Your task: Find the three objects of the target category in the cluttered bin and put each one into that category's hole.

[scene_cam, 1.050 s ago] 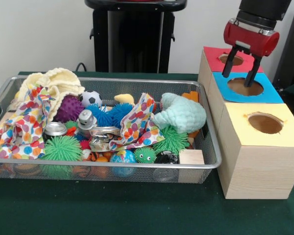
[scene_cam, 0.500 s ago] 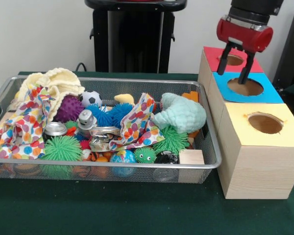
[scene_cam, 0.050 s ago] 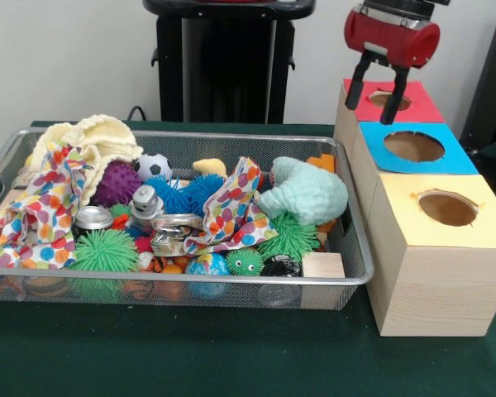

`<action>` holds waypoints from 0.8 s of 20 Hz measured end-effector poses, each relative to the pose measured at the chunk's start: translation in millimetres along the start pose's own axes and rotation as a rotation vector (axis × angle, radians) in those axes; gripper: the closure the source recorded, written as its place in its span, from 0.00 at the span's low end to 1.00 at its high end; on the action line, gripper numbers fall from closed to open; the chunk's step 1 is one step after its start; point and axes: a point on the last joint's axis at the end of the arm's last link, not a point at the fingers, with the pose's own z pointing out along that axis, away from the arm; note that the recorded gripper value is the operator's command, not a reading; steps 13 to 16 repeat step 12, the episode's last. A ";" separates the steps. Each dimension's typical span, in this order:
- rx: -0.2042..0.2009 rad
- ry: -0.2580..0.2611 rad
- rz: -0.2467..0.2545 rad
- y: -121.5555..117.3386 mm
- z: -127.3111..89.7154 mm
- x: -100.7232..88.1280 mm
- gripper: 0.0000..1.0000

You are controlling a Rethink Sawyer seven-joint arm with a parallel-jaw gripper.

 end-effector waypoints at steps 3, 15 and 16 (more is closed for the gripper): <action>0.004 -0.008 0.003 -6.5 -1.0 -13.1 0.00; 0.024 -0.006 -0.001 -22.4 -4.8 -34.9 0.00; 0.024 -0.006 -0.001 -22.4 -4.8 -34.9 0.00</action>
